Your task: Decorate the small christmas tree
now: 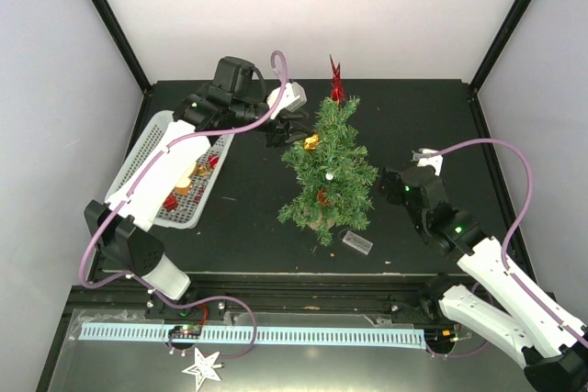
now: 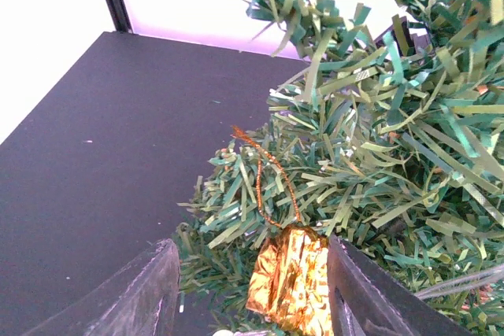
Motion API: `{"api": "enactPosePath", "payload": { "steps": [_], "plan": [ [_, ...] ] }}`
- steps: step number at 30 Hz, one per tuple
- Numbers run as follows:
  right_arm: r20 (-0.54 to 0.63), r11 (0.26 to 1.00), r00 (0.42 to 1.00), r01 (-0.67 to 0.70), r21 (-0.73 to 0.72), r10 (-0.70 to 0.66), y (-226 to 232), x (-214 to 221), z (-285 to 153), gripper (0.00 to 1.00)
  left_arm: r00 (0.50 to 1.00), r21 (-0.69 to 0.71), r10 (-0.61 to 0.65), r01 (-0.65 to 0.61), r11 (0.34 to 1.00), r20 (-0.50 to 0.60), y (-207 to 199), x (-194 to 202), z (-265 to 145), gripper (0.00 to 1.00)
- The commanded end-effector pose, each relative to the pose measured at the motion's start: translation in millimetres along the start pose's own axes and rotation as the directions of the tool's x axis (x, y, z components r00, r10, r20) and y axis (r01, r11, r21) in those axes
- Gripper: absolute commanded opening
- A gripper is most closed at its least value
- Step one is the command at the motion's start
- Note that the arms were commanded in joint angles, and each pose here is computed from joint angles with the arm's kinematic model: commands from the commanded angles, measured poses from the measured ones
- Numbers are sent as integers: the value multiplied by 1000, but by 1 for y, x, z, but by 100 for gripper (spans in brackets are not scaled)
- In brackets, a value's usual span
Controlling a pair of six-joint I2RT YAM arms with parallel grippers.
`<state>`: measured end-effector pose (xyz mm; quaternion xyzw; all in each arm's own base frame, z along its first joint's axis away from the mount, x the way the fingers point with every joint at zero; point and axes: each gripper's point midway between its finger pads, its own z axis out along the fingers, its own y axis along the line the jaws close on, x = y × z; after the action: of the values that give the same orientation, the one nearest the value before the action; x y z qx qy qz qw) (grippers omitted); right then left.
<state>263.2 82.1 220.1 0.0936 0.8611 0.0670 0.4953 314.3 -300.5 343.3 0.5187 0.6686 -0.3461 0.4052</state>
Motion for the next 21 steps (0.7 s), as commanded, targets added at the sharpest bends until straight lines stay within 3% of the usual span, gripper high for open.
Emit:
{"api": "enactPosePath", "payload": {
  "steps": [1,9,16,21],
  "plan": [
    [50,1000,999,-12,3,12,1,-17,-5,96,998,-60,45,-43,997,46,4,-23,-24,53],
    [74,999,997,15,32,-18,-2,-30,-11,96,996,-200,-16,34,979,90,36,-22,-72,58],
    [106,999,994,21,36,-25,-4,-44,-23,96,987,-326,-115,145,934,111,55,19,-135,64],
    [81,986,992,110,-125,-100,26,-58,-42,96,974,-404,-211,224,887,76,49,65,-176,68]
  ]
}}
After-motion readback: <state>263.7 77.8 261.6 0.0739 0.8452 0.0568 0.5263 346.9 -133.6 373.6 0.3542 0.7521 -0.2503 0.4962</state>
